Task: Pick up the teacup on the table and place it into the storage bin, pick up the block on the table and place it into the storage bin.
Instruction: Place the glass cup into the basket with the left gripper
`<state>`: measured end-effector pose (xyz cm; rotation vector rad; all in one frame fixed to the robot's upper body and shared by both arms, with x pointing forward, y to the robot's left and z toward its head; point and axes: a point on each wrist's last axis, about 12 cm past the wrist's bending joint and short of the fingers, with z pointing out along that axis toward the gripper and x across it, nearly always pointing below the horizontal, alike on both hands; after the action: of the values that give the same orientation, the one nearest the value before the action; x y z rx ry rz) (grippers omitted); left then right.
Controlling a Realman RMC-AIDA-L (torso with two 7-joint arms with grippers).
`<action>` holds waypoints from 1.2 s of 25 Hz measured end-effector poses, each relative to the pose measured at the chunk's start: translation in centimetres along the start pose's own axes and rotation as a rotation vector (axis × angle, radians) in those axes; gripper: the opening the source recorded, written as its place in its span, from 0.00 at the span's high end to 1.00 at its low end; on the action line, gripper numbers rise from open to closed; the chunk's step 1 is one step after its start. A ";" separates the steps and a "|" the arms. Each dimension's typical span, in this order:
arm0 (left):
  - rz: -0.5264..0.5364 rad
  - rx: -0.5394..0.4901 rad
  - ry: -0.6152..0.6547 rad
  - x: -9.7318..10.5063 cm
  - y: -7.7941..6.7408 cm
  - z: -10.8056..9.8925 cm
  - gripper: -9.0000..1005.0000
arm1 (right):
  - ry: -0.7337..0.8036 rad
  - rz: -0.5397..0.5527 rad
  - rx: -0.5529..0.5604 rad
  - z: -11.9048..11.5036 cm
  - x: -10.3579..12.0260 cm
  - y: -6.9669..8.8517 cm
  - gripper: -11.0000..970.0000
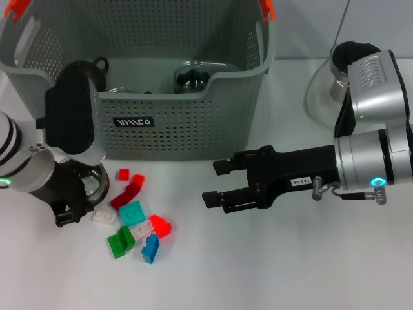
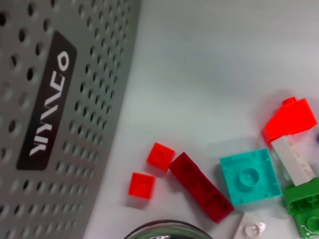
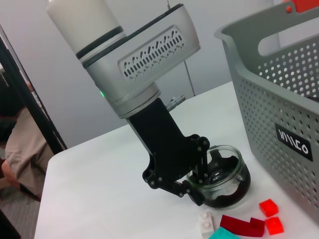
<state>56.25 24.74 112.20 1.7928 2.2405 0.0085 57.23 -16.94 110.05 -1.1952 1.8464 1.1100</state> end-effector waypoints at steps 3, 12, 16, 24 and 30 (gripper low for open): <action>-0.012 0.000 0.000 0.0 0.0 -0.1 0.94 | 0.002 -0.002 -0.001 0.0 0.0 0.0 0.17; -0.061 0.070 -0.034 -0.1 -1.6 -2.0 0.95 | 0.004 -0.002 0.003 -0.2 0.1 -0.1 0.17; -0.118 0.102 -0.113 -0.1 -2.5 -2.8 0.95 | 0.005 0.000 0.005 -0.4 0.2 -0.1 0.17; -0.292 0.244 -0.410 0.9 -3.1 -6.1 0.95 | 0.004 -0.006 -0.005 -0.6 0.1 0.0 0.17; -0.351 0.307 -0.672 0.9 -2.7 -9.2 0.95 | 0.007 -0.002 -0.010 -0.6 0.3 0.1 0.17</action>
<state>51.52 26.45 120.41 1.2222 2.0636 -0.9048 57.01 -17.54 110.08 -1.2078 1.8469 1.1168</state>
